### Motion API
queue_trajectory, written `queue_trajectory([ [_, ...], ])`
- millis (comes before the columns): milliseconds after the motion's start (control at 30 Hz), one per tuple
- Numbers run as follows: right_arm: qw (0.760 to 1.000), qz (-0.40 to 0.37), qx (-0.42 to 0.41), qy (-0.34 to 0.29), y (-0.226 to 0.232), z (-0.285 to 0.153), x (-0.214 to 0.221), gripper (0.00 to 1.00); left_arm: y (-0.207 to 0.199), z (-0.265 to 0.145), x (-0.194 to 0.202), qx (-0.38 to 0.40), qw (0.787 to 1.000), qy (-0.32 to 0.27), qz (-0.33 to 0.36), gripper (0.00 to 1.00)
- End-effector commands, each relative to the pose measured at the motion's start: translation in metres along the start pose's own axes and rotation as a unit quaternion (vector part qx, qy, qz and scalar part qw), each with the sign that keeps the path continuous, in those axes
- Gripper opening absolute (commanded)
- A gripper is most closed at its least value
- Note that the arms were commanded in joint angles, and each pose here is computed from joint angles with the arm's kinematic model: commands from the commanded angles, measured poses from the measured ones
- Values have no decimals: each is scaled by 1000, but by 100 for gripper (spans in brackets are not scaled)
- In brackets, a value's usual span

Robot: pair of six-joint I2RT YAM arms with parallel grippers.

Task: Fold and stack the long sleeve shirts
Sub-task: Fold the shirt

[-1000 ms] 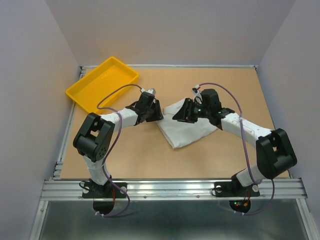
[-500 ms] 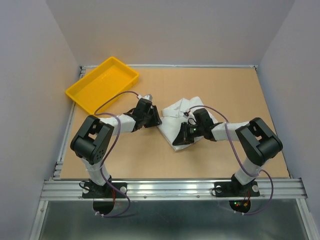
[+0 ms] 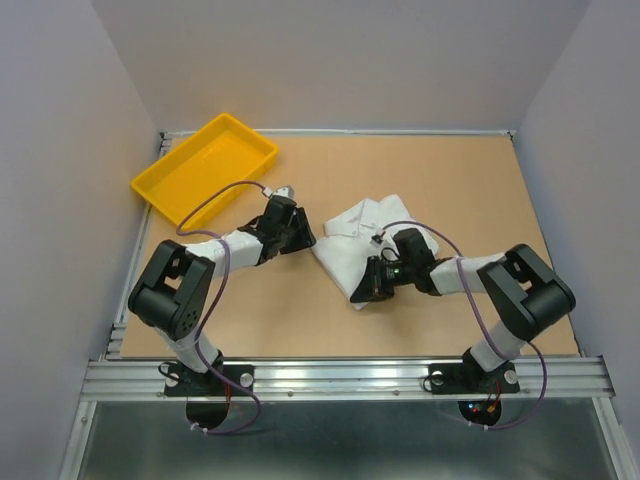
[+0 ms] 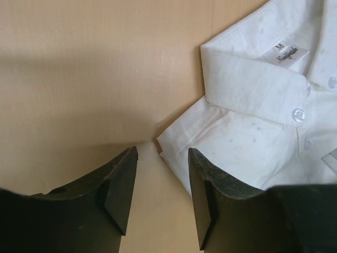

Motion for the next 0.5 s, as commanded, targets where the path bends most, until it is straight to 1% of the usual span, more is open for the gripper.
queue_trajectory([
  [0,992,-85,-28,-86,57,-23,-51,19,-17,-32,-34,19,998,-56,14,58],
  [67,986,-96,-32,-132,77,-45,-78,25,-26,-48,-42,36,996,-72,32,61],
  [100,984,-93,-32,-150,79,-54,-88,25,-30,-52,-45,44,995,-76,39,61],
  [133,979,-82,-30,-184,77,-73,-108,25,-37,-58,-47,56,994,-81,48,62],
  [200,972,-73,-31,-222,78,-97,-125,25,-51,-62,-43,78,992,-70,68,62],
  [267,961,-57,-16,-269,64,-125,-147,25,-68,-61,-39,106,990,-55,78,62],
  [333,956,-38,0,-290,46,-138,-157,25,-85,-58,-28,127,986,-39,100,62],
  [400,948,-12,24,-319,18,-154,-167,25,-98,-49,-18,141,983,-17,114,61],
  [433,945,-1,33,-326,8,-157,-168,25,-105,-46,-10,149,982,-5,119,61],
  [467,937,12,39,-347,-7,-167,-174,25,-106,-37,-1,152,981,17,119,60],
])
Point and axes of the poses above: each gripper's point midway between its finger pads, its own z axis out along the fingers, its own y axis along the line the jaws close on, x = y × z, the point moved 1 cm from there along -z, back along the fingers, and after that the axes turned 2 degrees about -z, right-handed, at the moved point
